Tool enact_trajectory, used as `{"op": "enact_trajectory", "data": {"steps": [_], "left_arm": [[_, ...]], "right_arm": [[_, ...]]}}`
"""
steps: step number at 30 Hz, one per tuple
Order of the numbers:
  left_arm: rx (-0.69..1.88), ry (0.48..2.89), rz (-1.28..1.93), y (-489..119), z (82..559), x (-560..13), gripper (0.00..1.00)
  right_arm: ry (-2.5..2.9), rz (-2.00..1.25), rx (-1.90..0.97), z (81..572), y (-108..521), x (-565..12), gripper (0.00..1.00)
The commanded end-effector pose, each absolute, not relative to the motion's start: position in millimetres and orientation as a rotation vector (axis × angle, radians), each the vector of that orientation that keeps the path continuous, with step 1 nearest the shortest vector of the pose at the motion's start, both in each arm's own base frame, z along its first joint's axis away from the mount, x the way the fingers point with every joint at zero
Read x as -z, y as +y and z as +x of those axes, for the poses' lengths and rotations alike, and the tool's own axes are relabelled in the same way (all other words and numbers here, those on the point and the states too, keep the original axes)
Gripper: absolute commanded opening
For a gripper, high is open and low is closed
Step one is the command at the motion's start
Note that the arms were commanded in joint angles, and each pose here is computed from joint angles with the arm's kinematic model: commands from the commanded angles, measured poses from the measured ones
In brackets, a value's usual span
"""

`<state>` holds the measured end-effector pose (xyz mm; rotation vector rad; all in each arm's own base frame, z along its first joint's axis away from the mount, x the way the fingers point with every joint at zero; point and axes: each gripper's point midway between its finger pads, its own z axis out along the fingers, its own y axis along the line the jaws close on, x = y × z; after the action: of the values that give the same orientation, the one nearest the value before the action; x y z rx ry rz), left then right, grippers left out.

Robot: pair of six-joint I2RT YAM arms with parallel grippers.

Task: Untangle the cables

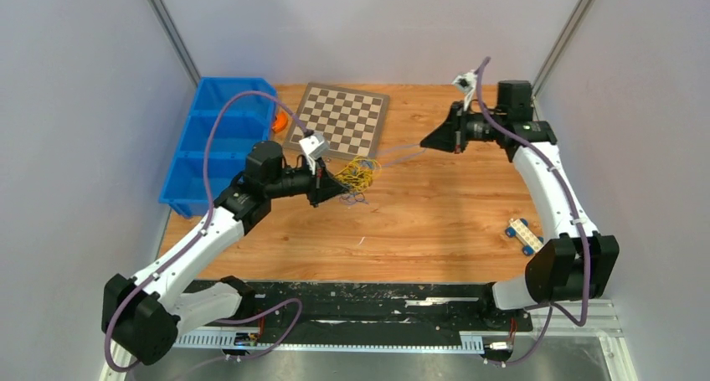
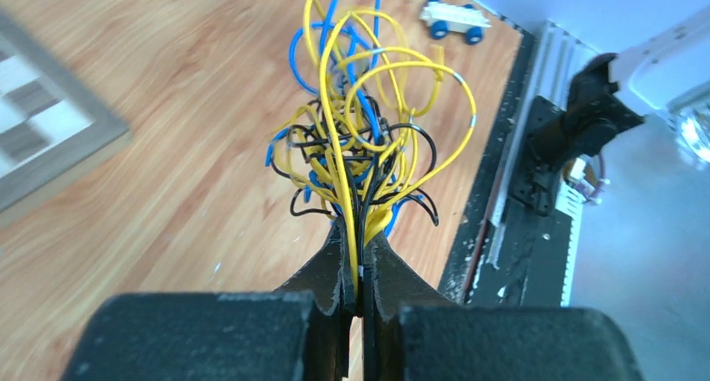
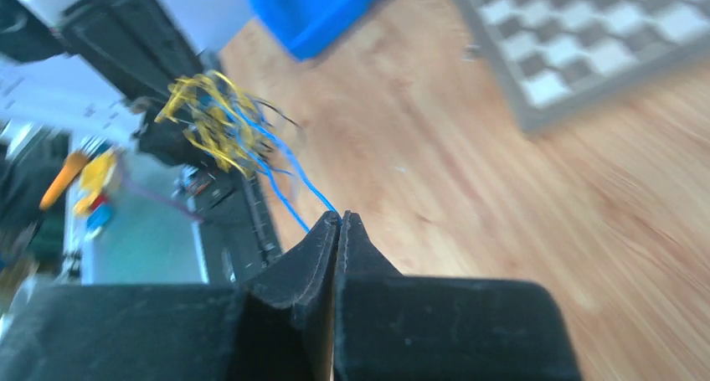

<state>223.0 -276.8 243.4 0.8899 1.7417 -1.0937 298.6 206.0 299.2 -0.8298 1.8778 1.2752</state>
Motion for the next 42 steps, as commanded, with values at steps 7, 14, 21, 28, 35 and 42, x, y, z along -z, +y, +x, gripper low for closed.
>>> {"op": "enact_trajectory", "data": {"steps": [7,14,21,28,35,42], "left_arm": [[0.993,1.819,0.813,-218,231,-239,0.00],[1.055,1.842,0.830,-222,226,-245,0.00],[0.900,1.905,0.845,-180,228,-222,0.00],[0.778,1.997,0.846,-141,230,-197,0.00],[0.987,1.909,0.847,-182,230,-237,0.00],[1.155,1.842,0.728,-221,246,-280,0.00]], "right_arm": [[1.905,-0.511,-0.976,340,101,-301,0.00],[1.973,-0.416,-0.720,353,64,-283,0.00],[2.000,-0.158,-0.502,370,-44,-276,0.00],[2.013,-0.130,-0.513,375,-61,-265,0.00],[2.022,-0.253,-0.812,360,4,-244,0.00],[2.013,-0.478,-0.902,342,66,-252,0.99]]}}
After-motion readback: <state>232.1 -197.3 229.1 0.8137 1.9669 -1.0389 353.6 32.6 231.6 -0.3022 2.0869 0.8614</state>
